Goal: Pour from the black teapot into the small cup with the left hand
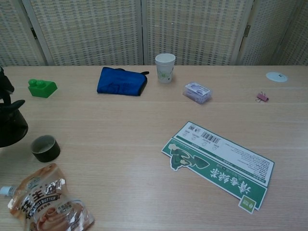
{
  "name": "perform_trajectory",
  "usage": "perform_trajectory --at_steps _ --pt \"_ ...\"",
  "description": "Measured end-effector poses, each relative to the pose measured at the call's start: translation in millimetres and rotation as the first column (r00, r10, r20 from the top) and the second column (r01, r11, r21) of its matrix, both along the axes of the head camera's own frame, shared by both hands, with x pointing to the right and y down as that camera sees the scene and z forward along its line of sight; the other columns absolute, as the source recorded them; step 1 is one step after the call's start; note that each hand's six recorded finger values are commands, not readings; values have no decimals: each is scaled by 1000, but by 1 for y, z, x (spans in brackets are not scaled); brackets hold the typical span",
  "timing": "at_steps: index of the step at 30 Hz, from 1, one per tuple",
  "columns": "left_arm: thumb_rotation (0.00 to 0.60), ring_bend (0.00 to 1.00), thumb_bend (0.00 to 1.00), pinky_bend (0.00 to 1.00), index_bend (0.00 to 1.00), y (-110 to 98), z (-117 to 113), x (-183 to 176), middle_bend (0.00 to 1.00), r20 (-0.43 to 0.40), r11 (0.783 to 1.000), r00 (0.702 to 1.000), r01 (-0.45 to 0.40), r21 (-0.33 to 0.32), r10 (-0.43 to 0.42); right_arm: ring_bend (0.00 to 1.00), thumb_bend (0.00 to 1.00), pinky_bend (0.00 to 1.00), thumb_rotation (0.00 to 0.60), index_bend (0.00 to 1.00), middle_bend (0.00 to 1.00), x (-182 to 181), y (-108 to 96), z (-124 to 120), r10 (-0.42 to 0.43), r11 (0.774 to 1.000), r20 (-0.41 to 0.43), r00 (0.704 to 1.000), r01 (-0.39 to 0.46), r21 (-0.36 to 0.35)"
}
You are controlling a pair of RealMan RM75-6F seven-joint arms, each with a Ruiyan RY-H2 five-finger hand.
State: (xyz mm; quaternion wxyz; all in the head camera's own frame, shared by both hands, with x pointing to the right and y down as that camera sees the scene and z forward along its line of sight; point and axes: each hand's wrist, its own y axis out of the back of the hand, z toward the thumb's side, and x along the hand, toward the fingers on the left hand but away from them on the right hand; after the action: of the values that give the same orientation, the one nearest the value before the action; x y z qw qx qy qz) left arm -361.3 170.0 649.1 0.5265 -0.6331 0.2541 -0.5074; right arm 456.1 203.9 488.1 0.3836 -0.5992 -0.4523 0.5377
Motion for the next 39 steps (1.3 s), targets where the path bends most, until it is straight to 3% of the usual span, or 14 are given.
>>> perform_trajectory --at_steps 19,27,39 --pt "401 953 416 476 1000 1 4 13 1000 84 991 993 -96 91 88 202 187 186 600 258 286 5 2 0 13 1000 -2 1000 -13 -2" --pt "475 952 415 476 1000 1 7 16 1000 104 986 988 -124 110 113 202 186 185 600 258 286 7 3 0 18 1000 -2 1000 -18 -2" --pt "497 951 416 476 1000 4 9 18 1000 130 980 981 -158 119 142 202 186 185 600 258 286 7 4 -1 20 1000 -1 1000 -20 1"
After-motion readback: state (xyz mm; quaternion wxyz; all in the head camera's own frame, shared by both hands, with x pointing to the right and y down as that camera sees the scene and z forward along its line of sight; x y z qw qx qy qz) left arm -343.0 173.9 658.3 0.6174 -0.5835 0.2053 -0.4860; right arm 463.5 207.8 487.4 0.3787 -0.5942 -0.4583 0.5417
